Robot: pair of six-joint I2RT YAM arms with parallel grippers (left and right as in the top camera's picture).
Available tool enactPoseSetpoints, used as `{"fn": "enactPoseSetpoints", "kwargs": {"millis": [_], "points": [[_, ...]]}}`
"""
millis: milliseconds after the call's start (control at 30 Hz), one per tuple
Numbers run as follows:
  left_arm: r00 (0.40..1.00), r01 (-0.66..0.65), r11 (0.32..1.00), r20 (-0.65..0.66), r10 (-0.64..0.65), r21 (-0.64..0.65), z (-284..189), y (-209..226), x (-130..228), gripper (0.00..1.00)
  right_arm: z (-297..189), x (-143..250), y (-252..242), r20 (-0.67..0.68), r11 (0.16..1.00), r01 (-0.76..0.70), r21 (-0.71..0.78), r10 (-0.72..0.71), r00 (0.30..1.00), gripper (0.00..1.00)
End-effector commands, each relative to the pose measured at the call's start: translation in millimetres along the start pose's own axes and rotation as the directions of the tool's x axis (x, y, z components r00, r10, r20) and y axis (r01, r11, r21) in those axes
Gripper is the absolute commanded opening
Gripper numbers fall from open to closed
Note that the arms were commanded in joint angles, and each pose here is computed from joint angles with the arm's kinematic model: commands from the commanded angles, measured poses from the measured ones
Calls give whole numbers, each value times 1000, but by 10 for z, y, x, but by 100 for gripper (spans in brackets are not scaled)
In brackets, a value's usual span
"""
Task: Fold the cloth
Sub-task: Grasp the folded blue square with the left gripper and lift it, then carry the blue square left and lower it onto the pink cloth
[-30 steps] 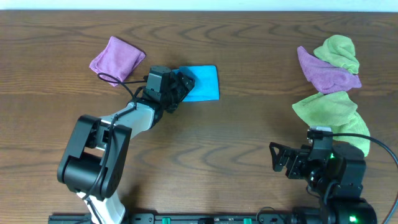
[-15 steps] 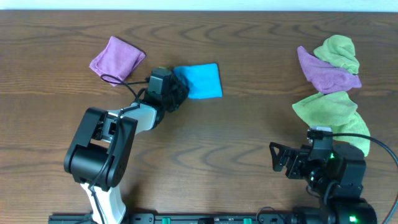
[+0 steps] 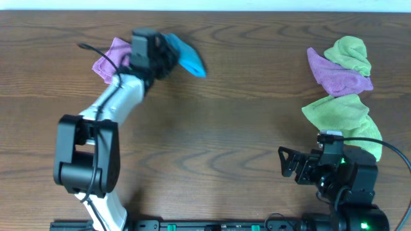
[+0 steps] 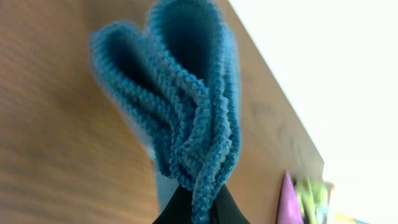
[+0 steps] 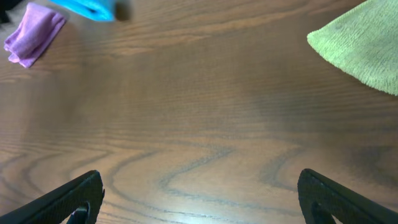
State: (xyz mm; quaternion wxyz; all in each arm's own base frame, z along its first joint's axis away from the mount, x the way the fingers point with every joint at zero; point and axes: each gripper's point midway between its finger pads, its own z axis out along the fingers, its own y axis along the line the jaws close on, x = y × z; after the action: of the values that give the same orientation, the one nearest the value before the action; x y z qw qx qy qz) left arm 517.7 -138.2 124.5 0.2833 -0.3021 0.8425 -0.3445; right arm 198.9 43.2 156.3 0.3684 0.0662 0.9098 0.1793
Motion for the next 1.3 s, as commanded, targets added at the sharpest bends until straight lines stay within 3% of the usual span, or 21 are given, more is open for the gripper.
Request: {"fn": "enactPoseSetpoints", "kwargs": {"millis": [0, 233, 600, 967, 1267], "points": [[983, -98, 995, 154, 99, -11, -302, -256, -567, 6, 8, 18, -13, -3, 1000, -18, 0, 18, 1000, 99], [950, -74, 996, 302, 83, -42, -601, -247, -1192, 6, 8, 18, -13, -3, 1000, -18, 0, 18, 1000, 99], [886, 16, 989, 461, 53, -146, -845, 177, -1722, 6, 8, 18, -13, -3, 1000, -18, 0, 18, 1000, 99], [900, 50, 984, 436, 30, -171, -541, 512, -1748, 6, 8, 18, -13, -3, 1000, -18, 0, 18, 1000, 99], [934, 82, 969, 358, 7, -233, -354, 801, -1569, 6, 8, 18, -13, -3, 1000, -18, 0, 18, 1000, 99]]}}
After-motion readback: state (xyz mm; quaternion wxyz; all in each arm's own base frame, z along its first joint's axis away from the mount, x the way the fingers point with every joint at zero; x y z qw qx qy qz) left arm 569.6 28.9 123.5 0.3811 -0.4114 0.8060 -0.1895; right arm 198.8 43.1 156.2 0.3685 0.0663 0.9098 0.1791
